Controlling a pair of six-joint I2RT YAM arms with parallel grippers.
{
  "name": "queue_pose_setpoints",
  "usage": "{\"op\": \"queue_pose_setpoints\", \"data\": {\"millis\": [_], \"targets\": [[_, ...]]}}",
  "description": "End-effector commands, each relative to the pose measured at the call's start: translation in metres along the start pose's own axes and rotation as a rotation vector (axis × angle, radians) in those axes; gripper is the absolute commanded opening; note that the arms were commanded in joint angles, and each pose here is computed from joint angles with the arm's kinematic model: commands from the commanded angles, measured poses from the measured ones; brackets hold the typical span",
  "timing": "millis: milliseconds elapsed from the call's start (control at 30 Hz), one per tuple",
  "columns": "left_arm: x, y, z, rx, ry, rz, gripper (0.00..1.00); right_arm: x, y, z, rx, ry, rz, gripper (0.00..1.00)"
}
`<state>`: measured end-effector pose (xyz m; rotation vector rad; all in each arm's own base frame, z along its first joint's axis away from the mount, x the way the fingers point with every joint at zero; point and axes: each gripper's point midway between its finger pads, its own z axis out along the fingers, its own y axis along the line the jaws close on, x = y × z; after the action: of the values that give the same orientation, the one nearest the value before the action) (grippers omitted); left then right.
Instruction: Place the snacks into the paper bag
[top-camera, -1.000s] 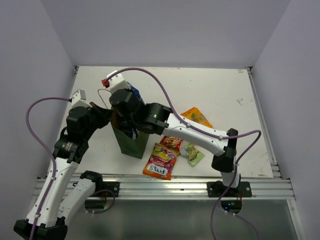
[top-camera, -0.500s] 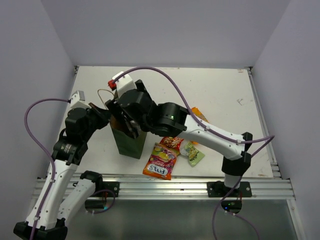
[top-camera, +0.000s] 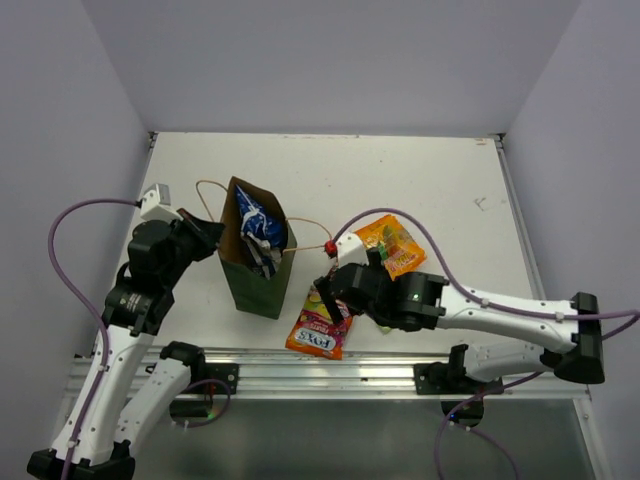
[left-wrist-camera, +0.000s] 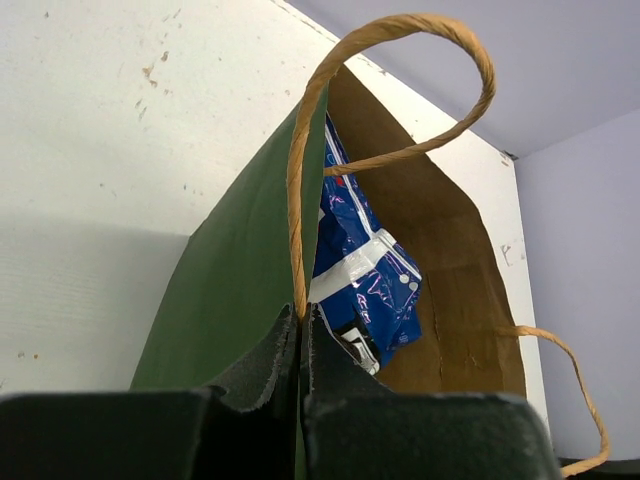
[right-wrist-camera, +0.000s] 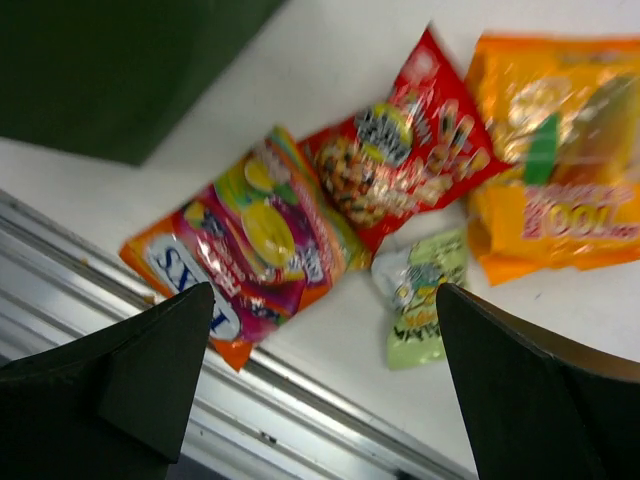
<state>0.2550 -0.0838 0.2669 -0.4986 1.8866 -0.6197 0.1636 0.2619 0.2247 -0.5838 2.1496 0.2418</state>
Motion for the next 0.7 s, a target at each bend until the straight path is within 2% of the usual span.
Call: {"op": "queue_pose_setpoints", "data": {"millis": [0,167,333,433,600,667], "targets": [[0.0,-0.005,-0.002,0.038,0.002,0.055,0.0,0.046,0.039,0.026,-0.127,0.102,0.14,0.98],[0.001,-0.003,-0.005,0.025,0.017,0.074,0.0,0.093,0.054,0.055,-0.153,0.179,0.163,0.99],[0.004,-0.006,-0.011,0.035,0.05,0.102,0.0,0.119,0.066,0.077,-0.177,0.193,0.221,0.99],[0.005,-0.007,-0.013,0.037,0.061,0.111,0.0,0.153,0.065,0.095,-0.156,0.251,0.239,0.99],[0.002,-0.009,-0.018,0.039,0.063,0.138,0.0,0.181,0.075,0.115,-0.155,0.307,0.245,0.99],[0.0,-0.009,-0.021,0.036,0.063,0.152,0.0,0.18,0.081,0.119,-0.158,0.311,0.241,0.92]]}}
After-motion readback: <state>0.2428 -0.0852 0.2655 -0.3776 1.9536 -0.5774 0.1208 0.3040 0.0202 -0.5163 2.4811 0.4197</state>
